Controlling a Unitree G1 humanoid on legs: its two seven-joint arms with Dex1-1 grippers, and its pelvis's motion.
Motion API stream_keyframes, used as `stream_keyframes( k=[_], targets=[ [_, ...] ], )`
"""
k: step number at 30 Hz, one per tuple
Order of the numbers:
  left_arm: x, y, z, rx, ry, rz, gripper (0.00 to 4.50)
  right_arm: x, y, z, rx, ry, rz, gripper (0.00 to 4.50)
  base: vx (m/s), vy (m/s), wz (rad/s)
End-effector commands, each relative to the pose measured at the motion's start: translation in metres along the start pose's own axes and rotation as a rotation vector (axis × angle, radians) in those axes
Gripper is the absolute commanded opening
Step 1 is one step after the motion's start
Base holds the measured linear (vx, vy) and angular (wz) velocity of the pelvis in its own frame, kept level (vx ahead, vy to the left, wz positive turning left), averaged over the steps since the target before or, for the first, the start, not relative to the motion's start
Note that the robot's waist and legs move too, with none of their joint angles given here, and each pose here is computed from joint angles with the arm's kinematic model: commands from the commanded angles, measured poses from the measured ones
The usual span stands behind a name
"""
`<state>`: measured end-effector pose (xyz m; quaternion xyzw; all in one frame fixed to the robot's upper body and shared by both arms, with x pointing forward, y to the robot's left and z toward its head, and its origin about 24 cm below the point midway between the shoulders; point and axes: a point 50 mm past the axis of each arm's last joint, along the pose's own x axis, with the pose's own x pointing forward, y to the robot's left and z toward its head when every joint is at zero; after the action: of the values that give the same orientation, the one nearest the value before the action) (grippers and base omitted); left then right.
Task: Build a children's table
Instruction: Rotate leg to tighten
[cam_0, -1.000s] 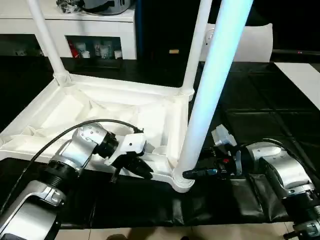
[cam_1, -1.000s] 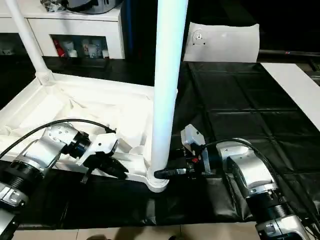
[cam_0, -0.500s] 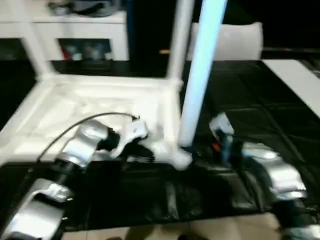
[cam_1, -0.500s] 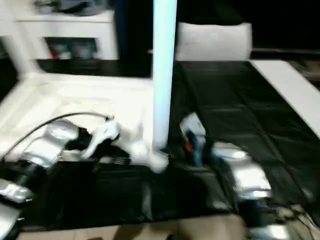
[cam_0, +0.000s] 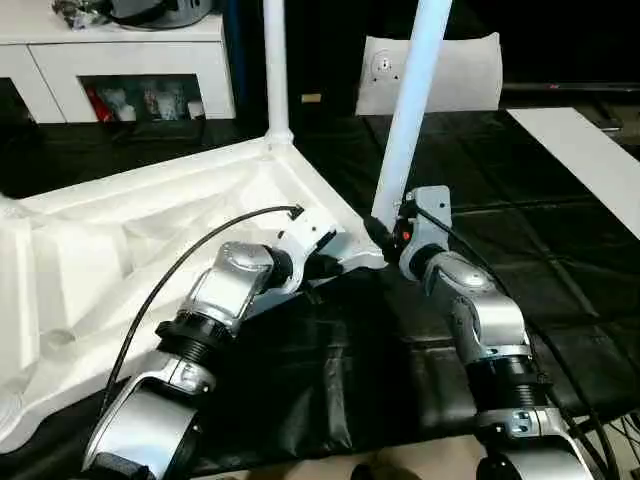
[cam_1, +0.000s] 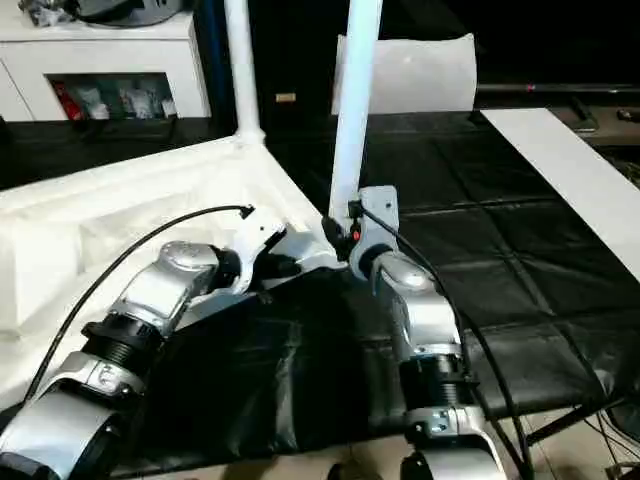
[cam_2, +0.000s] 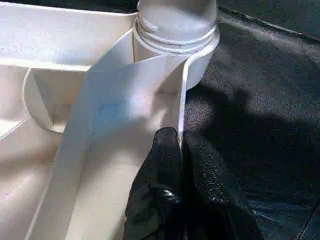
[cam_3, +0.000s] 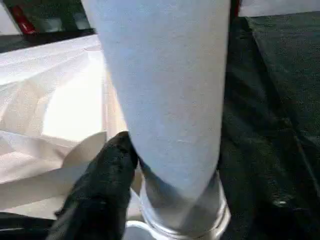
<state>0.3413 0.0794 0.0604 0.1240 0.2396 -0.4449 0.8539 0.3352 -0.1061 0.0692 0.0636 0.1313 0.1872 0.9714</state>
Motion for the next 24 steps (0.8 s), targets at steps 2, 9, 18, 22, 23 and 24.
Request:
stream_keyframes(
  k=[2,9,18,22,23,24],
  targets=[
    [-0.002,-0.004,0.023,0.075,-0.094,-0.014,0.0,-0.001,0.032,-0.003,0.002,-0.019,0.205,3.07,0.0,0.0,0.0],
    [-0.019,0.001,0.009,0.164,-0.053,-0.132,0.0,-0.028,0.003,-0.001,-0.043,-0.065,0.339,3.66,0.0,0.0,0.0],
    [-0.041,0.002,-0.014,0.323,0.001,-0.358,0.0,-0.061,-0.017,0.003,-0.195,0.014,0.625,4.47,0.0,0.0,0.0],
    [-0.053,0.0,-0.02,0.389,0.054,-0.512,0.0,-0.077,-0.022,0.001,-0.315,0.14,0.873,4.47,0.0,0.0,0.0],
    [-0.053,0.0,-0.02,0.389,0.054,-0.512,0.0,-0.077,-0.022,0.001,-0.315,0.14,0.873,4.47,0.0,0.0,0.0],
    [-0.056,0.0,-0.021,0.407,0.065,-0.555,0.0,-0.079,-0.022,0.001,-0.31,0.156,0.911,4.47,0.0,0.0,0.0]
  ],
)
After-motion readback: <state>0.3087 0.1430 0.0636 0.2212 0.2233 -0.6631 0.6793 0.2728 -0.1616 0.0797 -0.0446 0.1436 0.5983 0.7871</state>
